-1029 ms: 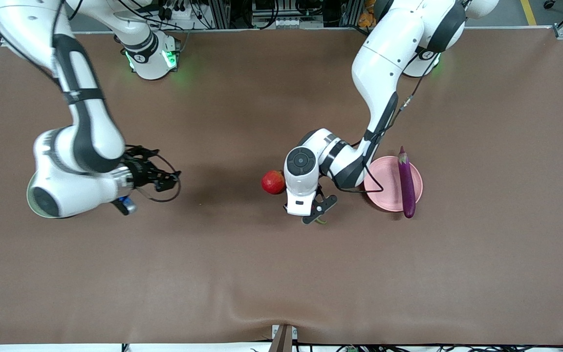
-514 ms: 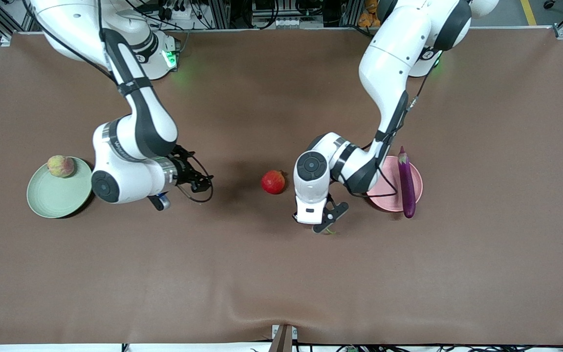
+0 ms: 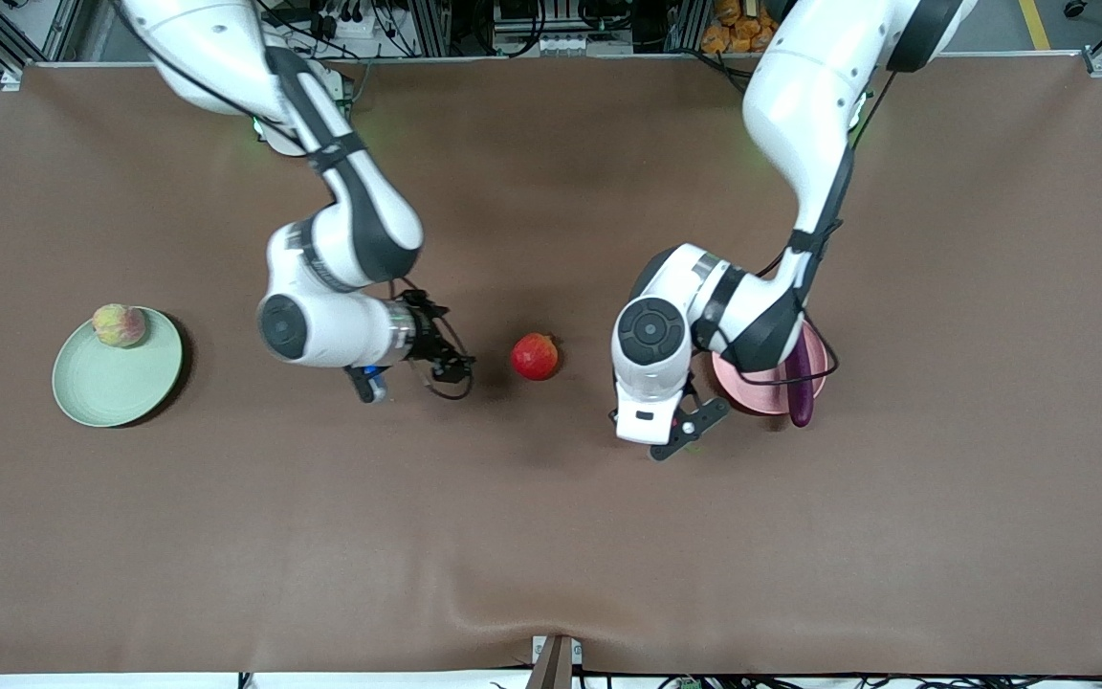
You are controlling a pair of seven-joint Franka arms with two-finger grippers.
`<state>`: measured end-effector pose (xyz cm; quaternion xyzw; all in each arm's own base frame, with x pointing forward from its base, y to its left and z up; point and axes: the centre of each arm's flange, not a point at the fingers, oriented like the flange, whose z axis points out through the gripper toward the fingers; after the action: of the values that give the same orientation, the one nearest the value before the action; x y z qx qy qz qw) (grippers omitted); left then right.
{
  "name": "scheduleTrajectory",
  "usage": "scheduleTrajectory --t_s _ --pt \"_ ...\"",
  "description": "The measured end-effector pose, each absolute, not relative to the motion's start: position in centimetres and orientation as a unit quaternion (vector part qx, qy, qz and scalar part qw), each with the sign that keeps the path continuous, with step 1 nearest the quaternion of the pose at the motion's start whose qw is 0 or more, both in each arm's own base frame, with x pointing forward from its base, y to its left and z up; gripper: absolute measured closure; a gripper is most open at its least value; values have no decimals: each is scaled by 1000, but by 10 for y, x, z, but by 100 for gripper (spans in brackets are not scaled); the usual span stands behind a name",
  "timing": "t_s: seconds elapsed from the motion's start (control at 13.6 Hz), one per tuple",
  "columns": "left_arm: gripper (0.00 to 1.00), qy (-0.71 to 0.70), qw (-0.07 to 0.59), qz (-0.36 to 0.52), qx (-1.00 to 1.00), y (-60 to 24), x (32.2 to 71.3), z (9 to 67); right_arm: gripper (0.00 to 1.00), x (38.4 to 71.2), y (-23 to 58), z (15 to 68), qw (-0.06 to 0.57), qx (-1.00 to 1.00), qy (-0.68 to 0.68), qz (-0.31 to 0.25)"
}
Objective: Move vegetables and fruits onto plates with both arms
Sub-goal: 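Grasp the red apple with the right gripper while the left gripper grasps the chili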
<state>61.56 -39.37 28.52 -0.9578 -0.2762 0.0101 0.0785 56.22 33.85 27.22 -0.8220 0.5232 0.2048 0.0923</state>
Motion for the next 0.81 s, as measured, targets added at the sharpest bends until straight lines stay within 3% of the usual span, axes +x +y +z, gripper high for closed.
scheduleTrajectory --t_s 0.51,0.81 --pt "66 -153 123 104 -975 -295 550 297 0 545 406 213 128 -792 576 155" --pt "66 -60 105 107 -987 -262 549 292 0 538 424 203 128 -791 578 152"
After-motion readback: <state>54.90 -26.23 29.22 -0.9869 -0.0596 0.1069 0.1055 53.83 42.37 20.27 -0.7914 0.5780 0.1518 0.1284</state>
